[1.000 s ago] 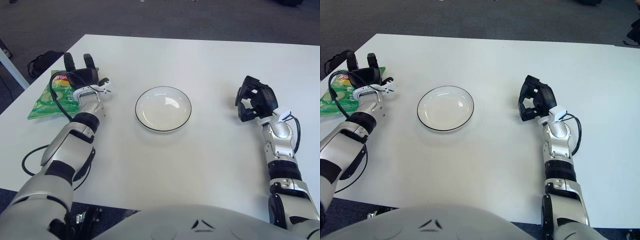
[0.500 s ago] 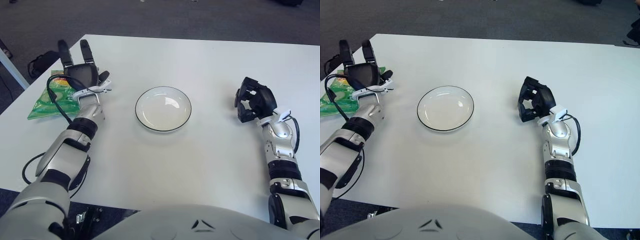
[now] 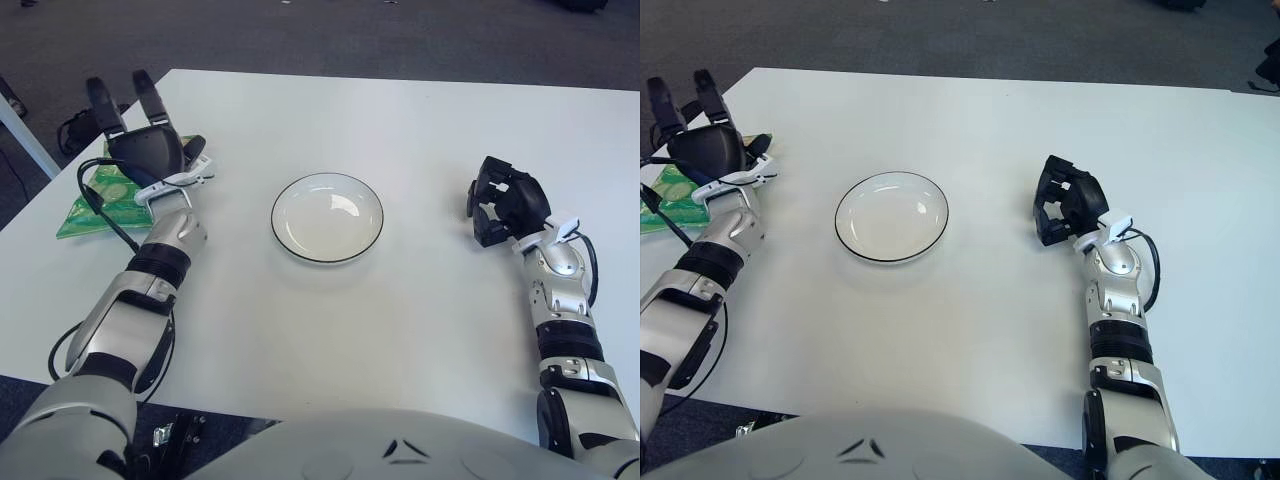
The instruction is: Put the snack into the plate.
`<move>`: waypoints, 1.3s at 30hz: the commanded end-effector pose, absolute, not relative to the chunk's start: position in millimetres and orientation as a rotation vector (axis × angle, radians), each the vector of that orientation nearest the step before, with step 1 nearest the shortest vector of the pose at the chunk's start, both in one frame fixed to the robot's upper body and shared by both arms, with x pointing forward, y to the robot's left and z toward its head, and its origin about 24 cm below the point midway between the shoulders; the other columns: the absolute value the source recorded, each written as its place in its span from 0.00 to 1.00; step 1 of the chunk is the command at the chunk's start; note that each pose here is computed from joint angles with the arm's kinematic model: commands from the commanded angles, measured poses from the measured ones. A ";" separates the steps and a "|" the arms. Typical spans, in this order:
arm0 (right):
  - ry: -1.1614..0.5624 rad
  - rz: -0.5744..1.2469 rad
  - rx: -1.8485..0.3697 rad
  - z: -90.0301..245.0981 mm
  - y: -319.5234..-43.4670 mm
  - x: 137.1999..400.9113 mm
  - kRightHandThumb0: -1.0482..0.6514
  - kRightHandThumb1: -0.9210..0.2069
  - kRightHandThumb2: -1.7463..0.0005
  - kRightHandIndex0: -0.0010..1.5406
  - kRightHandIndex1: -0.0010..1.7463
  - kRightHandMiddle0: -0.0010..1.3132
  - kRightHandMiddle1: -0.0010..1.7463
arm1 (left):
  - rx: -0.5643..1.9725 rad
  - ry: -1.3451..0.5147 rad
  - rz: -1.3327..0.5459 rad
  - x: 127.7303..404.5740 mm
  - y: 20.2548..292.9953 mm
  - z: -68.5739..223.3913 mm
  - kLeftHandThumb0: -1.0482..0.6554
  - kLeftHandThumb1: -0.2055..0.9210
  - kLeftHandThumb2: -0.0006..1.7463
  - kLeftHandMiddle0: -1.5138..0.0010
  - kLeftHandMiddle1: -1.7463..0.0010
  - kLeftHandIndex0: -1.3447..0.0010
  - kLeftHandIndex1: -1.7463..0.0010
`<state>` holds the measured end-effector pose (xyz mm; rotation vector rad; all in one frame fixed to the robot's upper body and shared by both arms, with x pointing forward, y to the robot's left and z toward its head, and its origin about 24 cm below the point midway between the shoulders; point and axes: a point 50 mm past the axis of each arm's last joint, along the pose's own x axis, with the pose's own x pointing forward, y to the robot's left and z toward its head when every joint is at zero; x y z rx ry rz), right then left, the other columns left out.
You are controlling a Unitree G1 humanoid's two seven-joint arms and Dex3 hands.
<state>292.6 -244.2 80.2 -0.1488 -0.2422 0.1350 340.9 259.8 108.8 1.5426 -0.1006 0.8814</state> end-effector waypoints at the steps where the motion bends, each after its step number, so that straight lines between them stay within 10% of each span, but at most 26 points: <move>1: -0.240 0.127 -0.120 80.6 -246.3 291.0 0.61 0.89 0.00 0.57 0.97 0.55 1.00 | 1.541 -0.015 0.898 332.9 274.9 100.3 0.00 1.00 0.55 1.00 1.00 1.00 1.00; 39: -0.220 0.137 -0.075 83.4 -246.8 287.6 0.61 0.90 0.00 0.60 0.94 0.56 1.00 | 1.516 0.661 0.651 334.6 300.5 76.7 0.00 1.00 0.66 1.00 1.00 1.00 0.81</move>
